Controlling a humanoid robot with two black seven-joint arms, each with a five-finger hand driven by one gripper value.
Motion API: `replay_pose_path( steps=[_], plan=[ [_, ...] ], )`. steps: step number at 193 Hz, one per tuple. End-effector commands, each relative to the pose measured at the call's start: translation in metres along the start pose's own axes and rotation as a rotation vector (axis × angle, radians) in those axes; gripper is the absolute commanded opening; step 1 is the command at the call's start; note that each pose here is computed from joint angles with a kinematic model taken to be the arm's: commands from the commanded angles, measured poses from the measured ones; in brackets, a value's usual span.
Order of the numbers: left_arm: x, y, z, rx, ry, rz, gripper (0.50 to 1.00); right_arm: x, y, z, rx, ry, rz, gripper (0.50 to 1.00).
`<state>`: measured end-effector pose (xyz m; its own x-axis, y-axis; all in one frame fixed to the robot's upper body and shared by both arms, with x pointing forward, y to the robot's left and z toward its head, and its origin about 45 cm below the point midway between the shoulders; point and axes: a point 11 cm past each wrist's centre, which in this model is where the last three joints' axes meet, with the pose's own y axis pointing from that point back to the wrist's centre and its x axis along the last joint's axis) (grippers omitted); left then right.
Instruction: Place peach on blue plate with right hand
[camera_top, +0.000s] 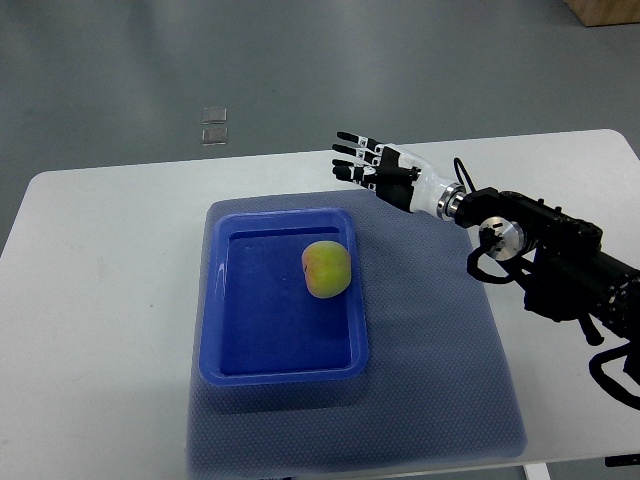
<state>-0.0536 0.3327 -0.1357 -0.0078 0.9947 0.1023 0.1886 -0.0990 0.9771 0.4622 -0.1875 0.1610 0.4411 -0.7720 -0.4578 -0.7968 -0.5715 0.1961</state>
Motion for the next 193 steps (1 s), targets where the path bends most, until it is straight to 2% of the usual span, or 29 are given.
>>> replay_pose_path(
  steps=[1, 43, 82, 193],
  plan=[
    [0.0, 0.0, 0.0, 0.0, -0.001, -0.001, 1.0, 0.019, 0.013, 0.003, -0.007, -0.073, 0.04, 0.928],
    [0.0, 0.0, 0.0, 0.0, 0.0, 0.001, 1.0, 0.03, 0.022, -0.005, 0.014, -0.14, 0.045, 0.928],
    [-0.006, 0.0, 0.0, 0.0, -0.002, -0.018, 1.0, 0.043, 0.021, 0.002, -0.004, -0.177, 0.204, 0.93],
    [-0.015, 0.0, 0.0, 0.0, -0.006, -0.042, 1.0, 0.044, 0.022, 0.008, -0.018, -0.165, 0.206, 0.932]
  ],
)
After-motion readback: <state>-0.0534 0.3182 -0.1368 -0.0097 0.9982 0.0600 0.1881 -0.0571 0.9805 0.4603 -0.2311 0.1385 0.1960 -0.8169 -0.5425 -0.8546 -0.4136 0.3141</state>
